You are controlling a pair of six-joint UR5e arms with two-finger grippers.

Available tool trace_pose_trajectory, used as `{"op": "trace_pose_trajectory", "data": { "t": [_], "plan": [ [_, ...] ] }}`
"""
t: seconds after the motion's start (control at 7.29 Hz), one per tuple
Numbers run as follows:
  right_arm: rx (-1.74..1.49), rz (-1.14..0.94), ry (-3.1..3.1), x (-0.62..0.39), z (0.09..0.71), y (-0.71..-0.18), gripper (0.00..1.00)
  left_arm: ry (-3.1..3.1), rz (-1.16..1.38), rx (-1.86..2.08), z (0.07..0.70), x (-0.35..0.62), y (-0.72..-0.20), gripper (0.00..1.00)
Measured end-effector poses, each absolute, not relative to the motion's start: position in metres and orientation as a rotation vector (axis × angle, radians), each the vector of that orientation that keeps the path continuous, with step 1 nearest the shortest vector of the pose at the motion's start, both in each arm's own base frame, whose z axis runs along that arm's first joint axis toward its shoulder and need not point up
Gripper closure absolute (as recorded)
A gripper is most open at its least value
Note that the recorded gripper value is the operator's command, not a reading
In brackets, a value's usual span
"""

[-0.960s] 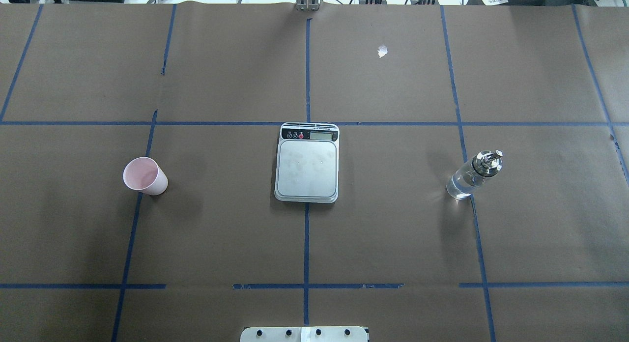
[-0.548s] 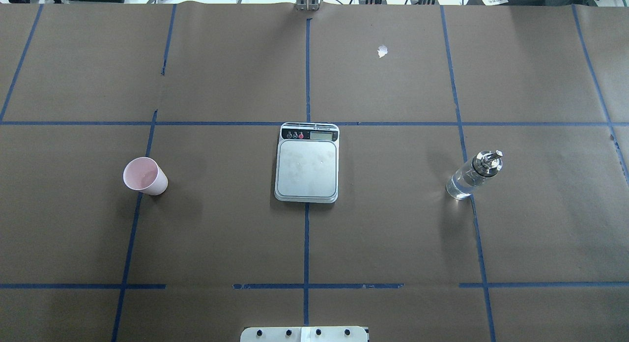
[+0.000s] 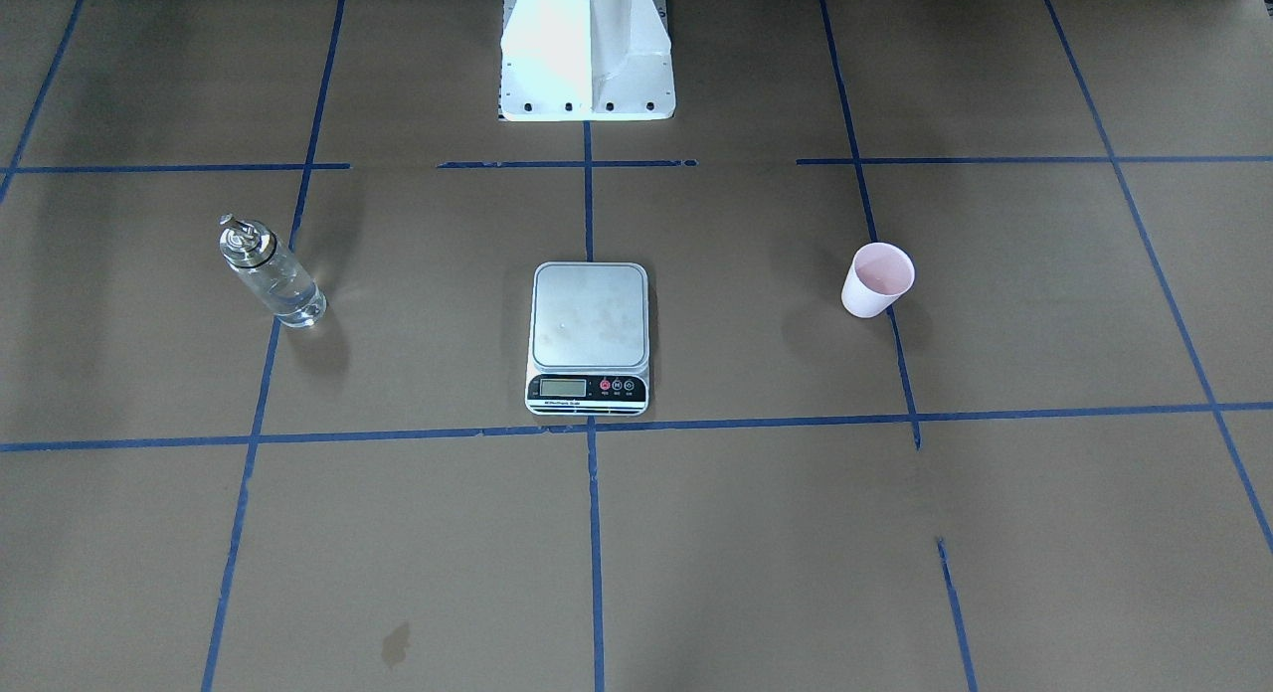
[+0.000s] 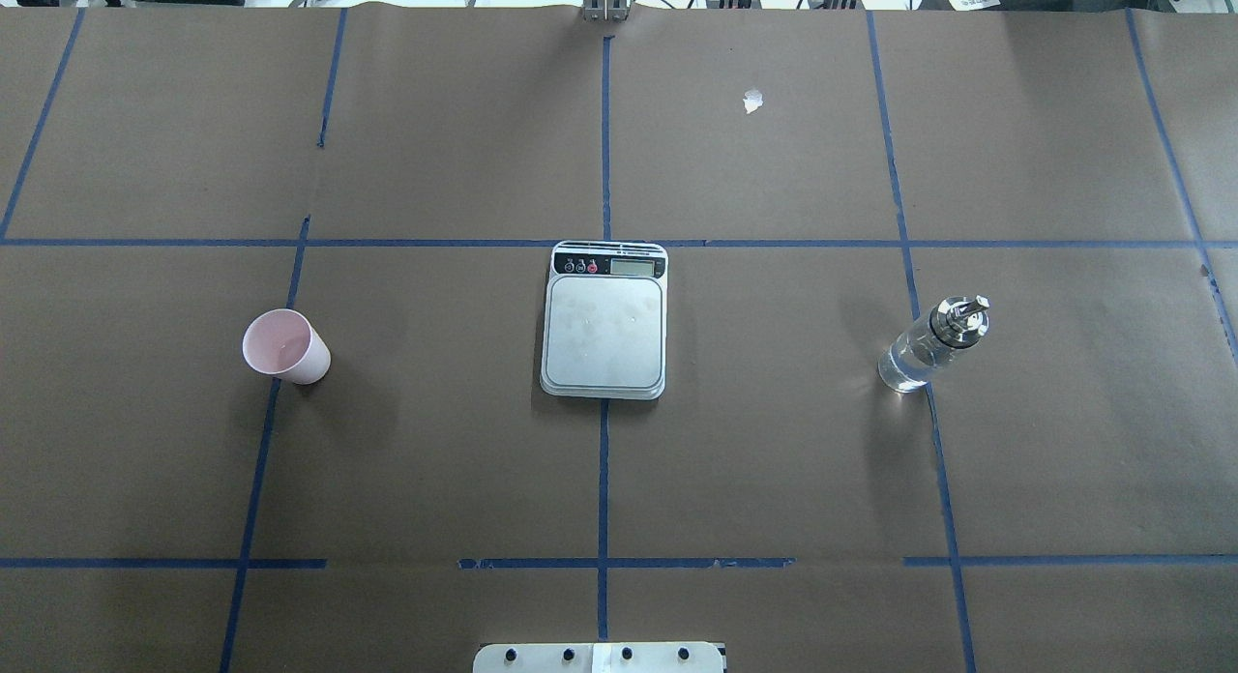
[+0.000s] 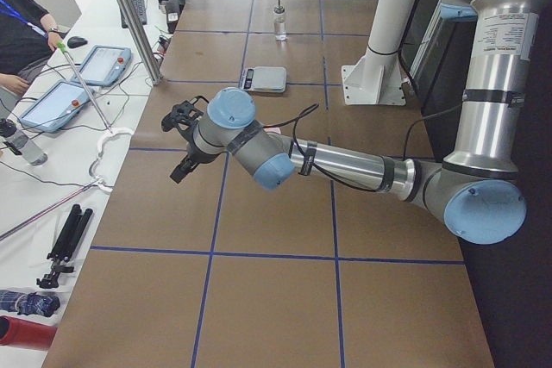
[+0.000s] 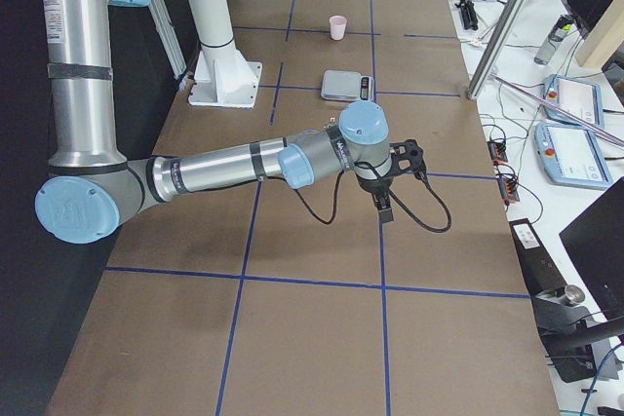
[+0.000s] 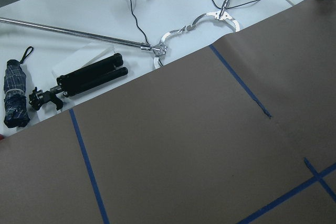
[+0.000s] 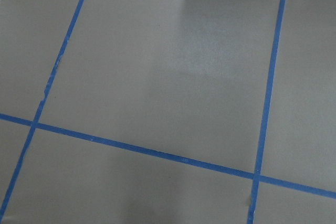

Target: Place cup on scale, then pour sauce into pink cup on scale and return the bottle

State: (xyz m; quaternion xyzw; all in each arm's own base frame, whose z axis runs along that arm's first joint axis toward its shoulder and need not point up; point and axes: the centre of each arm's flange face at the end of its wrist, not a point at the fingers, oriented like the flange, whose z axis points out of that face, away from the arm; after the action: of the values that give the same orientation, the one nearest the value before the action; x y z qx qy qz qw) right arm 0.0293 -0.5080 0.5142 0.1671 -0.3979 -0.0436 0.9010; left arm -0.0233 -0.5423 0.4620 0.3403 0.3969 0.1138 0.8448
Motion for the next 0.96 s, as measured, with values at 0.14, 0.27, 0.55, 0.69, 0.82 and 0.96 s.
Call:
{"op": "trace_pose_trajectory", "data": {
  "t": [0.14,0.27,0.55,0.69,0.82,0.96],
  "plan": [
    [0.344,-0.089,-0.824,0.029,0.515,-0.508,0.00,0.858,0.229,0.693,0.459,-0.009,-0.544,0.00],
    [0.341,-0.088,-0.823,0.029,0.517,-0.507,0.00,0.878,0.192,0.658,0.458,0.004,-0.545,0.00],
    [0.328,-0.078,-0.824,0.029,0.522,-0.504,0.00,0.875,0.128,0.603,0.464,0.024,-0.546,0.00],
    [0.323,-0.070,-0.825,0.030,0.523,-0.504,0.00,0.870,0.108,0.579,0.466,0.031,-0.546,0.03],
    [0.321,-0.066,-0.826,0.030,0.523,-0.504,0.00,0.875,0.083,0.547,0.465,0.039,-0.546,0.11],
    [0.319,-0.065,-0.826,0.030,0.524,-0.504,0.00,0.886,0.047,0.505,0.463,0.055,-0.544,0.21]
  ]
}}
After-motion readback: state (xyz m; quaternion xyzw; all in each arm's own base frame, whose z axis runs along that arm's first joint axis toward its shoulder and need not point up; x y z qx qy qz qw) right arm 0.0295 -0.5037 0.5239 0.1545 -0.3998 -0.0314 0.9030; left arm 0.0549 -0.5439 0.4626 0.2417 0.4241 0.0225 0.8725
